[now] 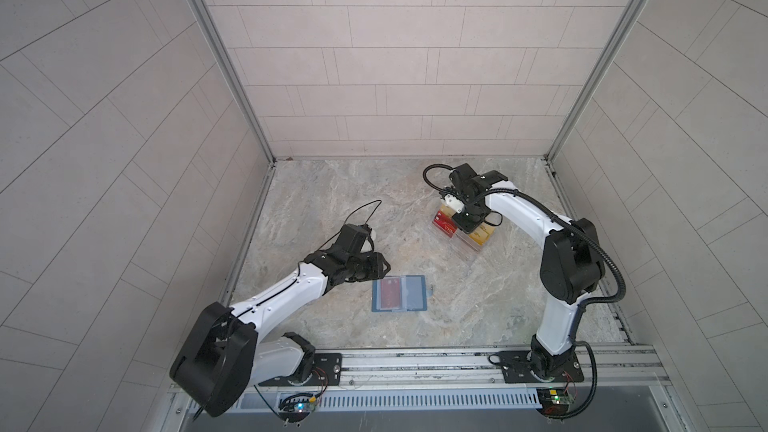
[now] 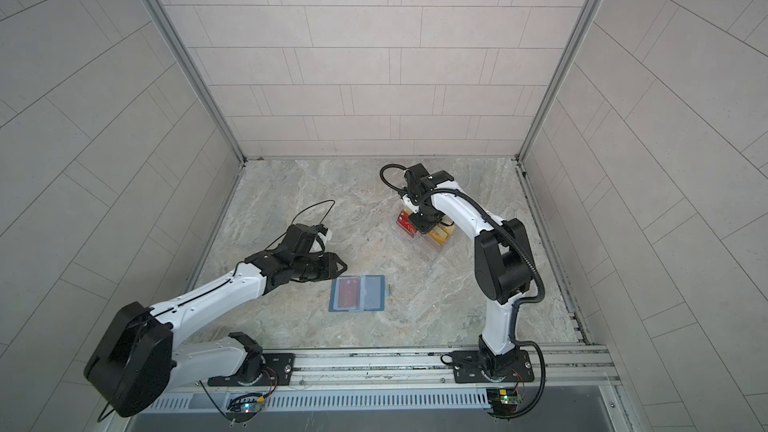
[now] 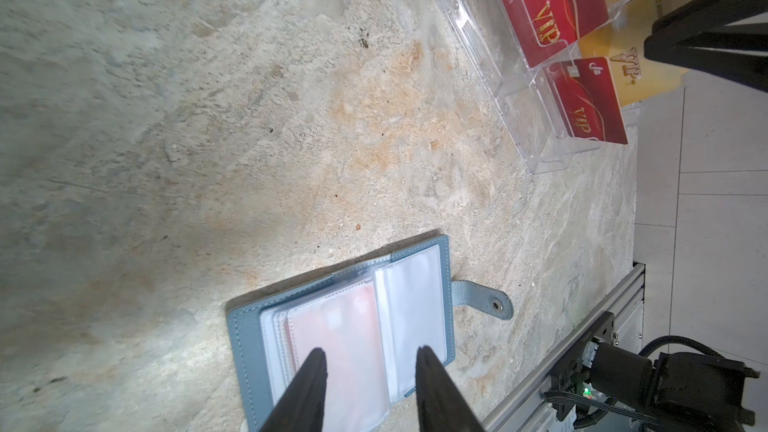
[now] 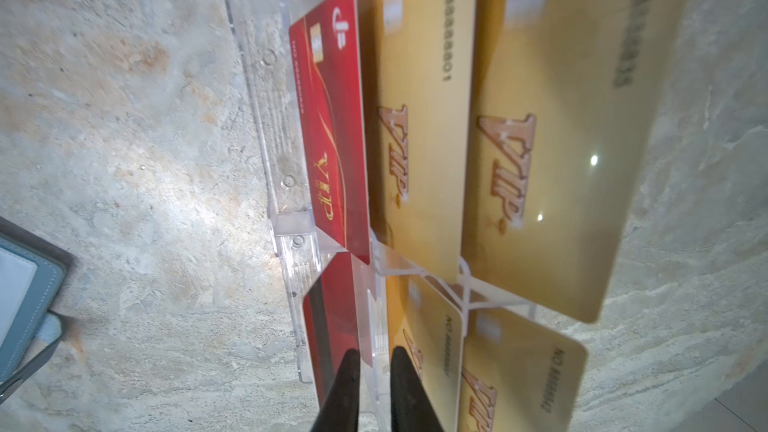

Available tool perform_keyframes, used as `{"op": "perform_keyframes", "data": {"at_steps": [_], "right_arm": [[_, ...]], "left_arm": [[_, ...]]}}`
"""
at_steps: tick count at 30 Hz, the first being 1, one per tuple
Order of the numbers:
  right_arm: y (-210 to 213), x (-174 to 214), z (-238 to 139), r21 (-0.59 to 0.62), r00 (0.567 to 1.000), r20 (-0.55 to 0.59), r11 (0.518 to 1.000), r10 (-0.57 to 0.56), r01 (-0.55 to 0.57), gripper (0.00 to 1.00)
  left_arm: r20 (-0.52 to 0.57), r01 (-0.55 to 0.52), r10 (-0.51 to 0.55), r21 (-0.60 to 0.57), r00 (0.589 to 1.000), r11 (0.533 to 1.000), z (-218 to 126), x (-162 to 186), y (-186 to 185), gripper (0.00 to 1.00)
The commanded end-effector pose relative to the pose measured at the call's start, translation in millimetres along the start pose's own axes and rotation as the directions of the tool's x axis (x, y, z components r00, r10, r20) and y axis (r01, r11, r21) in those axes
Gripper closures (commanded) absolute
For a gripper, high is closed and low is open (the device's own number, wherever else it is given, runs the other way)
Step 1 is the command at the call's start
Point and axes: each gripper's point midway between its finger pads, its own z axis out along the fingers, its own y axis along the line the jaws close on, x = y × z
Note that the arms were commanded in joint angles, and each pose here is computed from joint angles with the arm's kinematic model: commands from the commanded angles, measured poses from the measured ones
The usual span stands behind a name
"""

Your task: Put the credit cards into the card holder

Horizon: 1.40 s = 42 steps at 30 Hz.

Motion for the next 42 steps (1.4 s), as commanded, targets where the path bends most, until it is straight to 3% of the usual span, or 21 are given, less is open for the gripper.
{"op": "perform_keyframes", "data": {"at_steps": [1, 6, 10, 18, 33, 42], "right_arm": [[-8.6, 7.3, -10.0, 0.062, 1.0, -0.019, 0.998, -0.008, 0.009, 0.82], [17.2, -14.5, -30.0, -0.086, 0.993, 0.119, 0.996, -0.001, 0.012, 0.81], [28.3, -32.2, -32.4, -0.172, 0.989, 0.148, 0.985, 0.017, 0.008, 0.78], [25.4, -50.7, -3.6, -0.171, 0.996, 0.083, 0.985, 0.021, -0.006, 0.76], [13.2, -60.4, 18.2, -0.045, 0.999, 0.04, 0.999, -0.004, 0.006, 0.69], [12.3, -61.6, 28.2, -0.036, 1.0, 0.009, 0.999, -0.005, 0.005, 0.67]], "left_arm": [[0.003, -0.016, 0.016, 0.007, 1.0, 1.0, -2.2, -5.1, -7.1, 0.6], [-0.007, -0.018, 0.018, 0.003, 1.0, 1.0, 0.9, -6.5, -7.8, 0.6], [-0.014, -0.019, 0.019, -0.004, 1.0, 1.0, 3.0, -7.6, -7.6, 0.6], [0.006, -0.028, 0.029, -0.049, 1.0, 0.998, 0.2, -9.1, -0.1, 0.6], [0.015, -0.026, 0.027, -0.065, 1.0, 0.998, -1.2, -11.4, 5.0, 0.59], [0.013, -0.025, 0.026, -0.065, 1.0, 0.998, -1.8, -9.7, 6.7, 0.59]]}}
